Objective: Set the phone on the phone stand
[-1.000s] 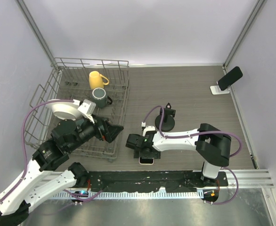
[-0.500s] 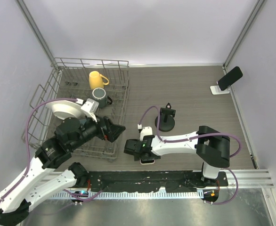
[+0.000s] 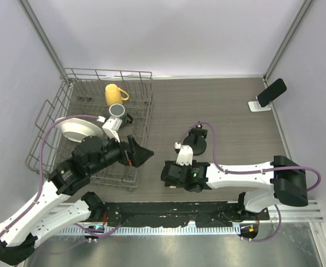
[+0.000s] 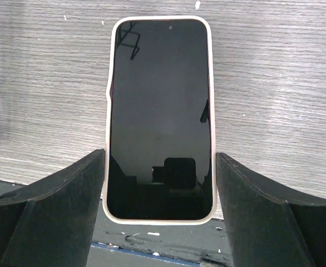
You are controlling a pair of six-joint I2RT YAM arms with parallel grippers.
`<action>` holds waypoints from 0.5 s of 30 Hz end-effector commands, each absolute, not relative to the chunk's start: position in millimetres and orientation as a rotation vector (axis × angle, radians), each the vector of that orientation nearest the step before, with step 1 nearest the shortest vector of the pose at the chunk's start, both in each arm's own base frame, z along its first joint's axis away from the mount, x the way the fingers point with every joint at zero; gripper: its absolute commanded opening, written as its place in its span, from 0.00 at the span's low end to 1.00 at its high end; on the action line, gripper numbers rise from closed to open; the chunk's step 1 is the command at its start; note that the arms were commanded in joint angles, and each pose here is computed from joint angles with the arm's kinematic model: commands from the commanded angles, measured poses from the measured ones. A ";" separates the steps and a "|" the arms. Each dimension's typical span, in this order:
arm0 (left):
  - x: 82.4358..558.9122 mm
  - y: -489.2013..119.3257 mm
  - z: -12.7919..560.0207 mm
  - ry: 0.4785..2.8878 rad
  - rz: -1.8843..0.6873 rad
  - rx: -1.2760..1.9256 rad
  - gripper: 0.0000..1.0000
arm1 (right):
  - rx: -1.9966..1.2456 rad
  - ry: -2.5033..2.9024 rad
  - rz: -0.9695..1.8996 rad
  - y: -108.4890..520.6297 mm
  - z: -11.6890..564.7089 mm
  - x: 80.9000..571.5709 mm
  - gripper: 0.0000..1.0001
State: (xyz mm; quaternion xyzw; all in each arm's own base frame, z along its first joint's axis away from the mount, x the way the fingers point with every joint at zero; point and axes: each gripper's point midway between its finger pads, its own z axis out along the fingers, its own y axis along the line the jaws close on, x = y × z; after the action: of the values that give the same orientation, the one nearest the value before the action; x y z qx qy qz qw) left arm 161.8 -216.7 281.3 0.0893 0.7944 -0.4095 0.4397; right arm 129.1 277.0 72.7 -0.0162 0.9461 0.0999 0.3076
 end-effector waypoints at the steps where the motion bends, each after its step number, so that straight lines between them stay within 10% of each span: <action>1: 162.2 -226.7 291.4 1.940 -1.095 0.205 1.00 | -0.056 2.480 0.257 280.2 76.7 134.6 0.01; 8: 162.5 -226.6 290.8 1.935 -1.104 0.190 1.00 | -0.181 2.603 0.162 286.4 45.9 121.8 0.11; 15: 163.8 -219.7 293.8 1.924 -1.050 0.214 1.00 | -0.278 2.646 0.073 294.0 28.2 120.3 0.71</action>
State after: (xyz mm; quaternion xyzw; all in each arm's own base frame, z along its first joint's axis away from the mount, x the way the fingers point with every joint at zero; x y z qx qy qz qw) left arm 161.0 -221.6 273.6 0.0799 0.7989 -0.4188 0.4242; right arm 115.7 279.4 22.2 -0.0853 0.9676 0.0193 0.2368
